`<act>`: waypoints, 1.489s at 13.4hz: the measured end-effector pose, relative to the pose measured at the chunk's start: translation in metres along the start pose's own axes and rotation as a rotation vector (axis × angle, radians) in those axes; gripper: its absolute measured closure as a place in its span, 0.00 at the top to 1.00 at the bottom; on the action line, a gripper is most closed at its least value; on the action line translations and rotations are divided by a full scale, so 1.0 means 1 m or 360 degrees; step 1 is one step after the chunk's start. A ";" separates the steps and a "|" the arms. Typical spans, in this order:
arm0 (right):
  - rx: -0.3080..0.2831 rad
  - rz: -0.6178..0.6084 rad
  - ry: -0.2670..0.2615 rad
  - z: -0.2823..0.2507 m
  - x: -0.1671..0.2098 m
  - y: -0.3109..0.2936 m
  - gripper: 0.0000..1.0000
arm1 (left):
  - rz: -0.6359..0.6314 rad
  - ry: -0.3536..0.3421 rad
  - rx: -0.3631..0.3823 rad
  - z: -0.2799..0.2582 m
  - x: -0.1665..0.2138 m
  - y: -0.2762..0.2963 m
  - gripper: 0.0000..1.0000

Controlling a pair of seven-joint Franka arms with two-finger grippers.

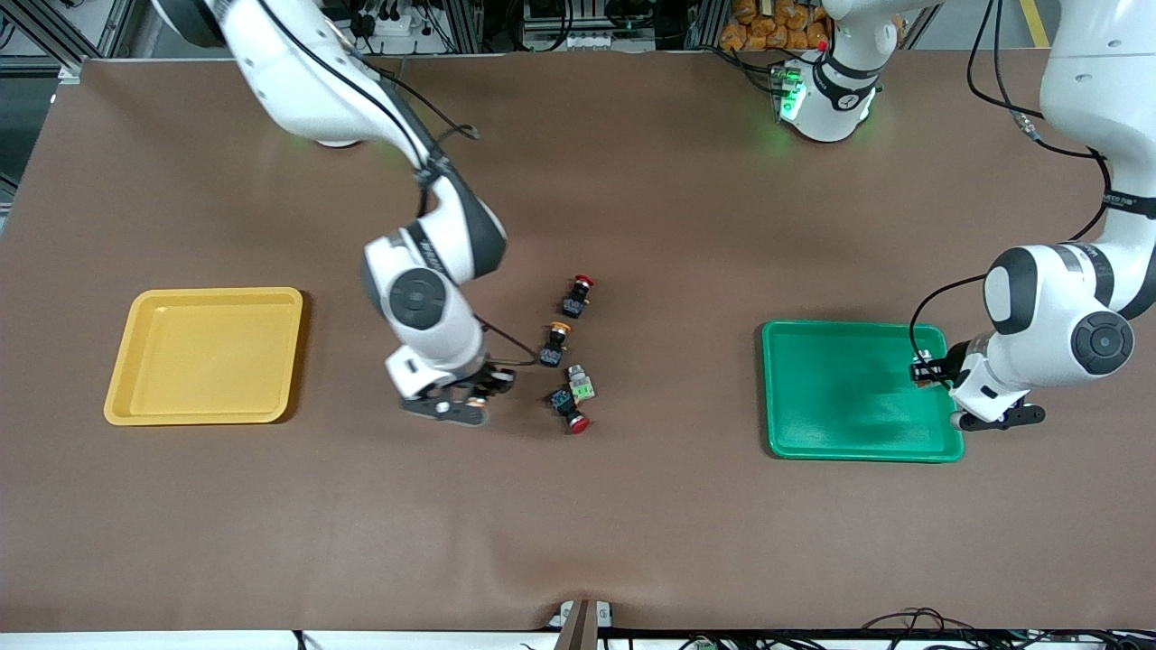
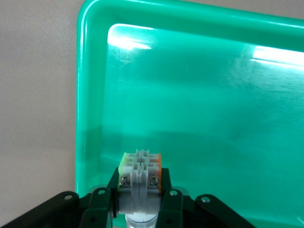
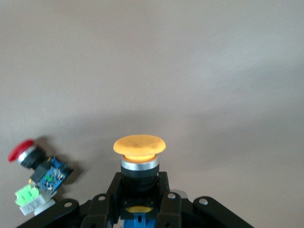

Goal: Place green and yellow buttons in trays
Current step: 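Lower the white switch into the green tray while the right gripper drops yellow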

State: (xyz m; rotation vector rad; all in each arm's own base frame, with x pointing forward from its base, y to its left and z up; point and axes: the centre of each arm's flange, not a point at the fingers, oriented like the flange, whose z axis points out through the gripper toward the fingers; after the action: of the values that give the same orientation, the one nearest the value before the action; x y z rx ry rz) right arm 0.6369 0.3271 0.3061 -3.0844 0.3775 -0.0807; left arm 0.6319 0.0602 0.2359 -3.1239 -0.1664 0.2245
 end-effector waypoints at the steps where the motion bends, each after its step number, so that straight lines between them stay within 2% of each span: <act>1: -0.0007 0.0002 -0.0006 -0.016 0.013 0.018 0.33 | 0.0008 0.0000 -0.0002 0.002 0.000 -0.001 0.34; 4: -0.0038 -0.0002 -0.0050 -0.049 0.044 0.077 0.33 | 0.0016 0.0054 -0.0016 0.012 0.006 0.002 0.34; 7: -0.0060 -0.0051 -0.0097 -0.056 0.050 0.131 0.33 | 0.0018 0.0086 -0.0036 0.034 0.011 0.004 0.34; 9: -0.0077 -0.0102 -0.0151 -0.053 0.051 0.178 0.33 | 0.0018 0.0097 -0.0044 0.045 0.013 0.005 0.34; 12: -0.0090 -0.0206 -0.0275 -0.032 0.056 0.276 0.33 | 0.0021 0.0102 -0.0048 0.046 0.015 0.007 0.34; 13: -0.0083 -0.0244 -0.0313 -0.023 0.059 0.310 0.33 | 0.0020 0.0110 -0.0048 0.044 0.016 0.006 0.41; 18: 0.0020 -0.0519 -0.0407 0.000 0.067 0.475 0.33 | 0.0055 0.0162 -0.0050 0.005 0.020 0.021 0.94; 19: 0.0033 -0.0541 -0.0423 0.004 0.065 0.488 0.40 | 0.0063 0.0154 -0.0050 -0.009 0.017 0.029 1.00; 20: 0.0042 -0.0555 -0.0437 0.006 0.064 0.492 0.51 | 0.0046 0.0136 -0.0048 -0.023 0.013 0.037 1.00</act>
State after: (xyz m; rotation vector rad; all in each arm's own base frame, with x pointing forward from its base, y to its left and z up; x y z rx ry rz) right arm 0.5813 -0.1654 0.2838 -3.0373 -0.1710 0.3227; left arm 0.6516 0.0244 0.2560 -3.1604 -0.1256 0.0888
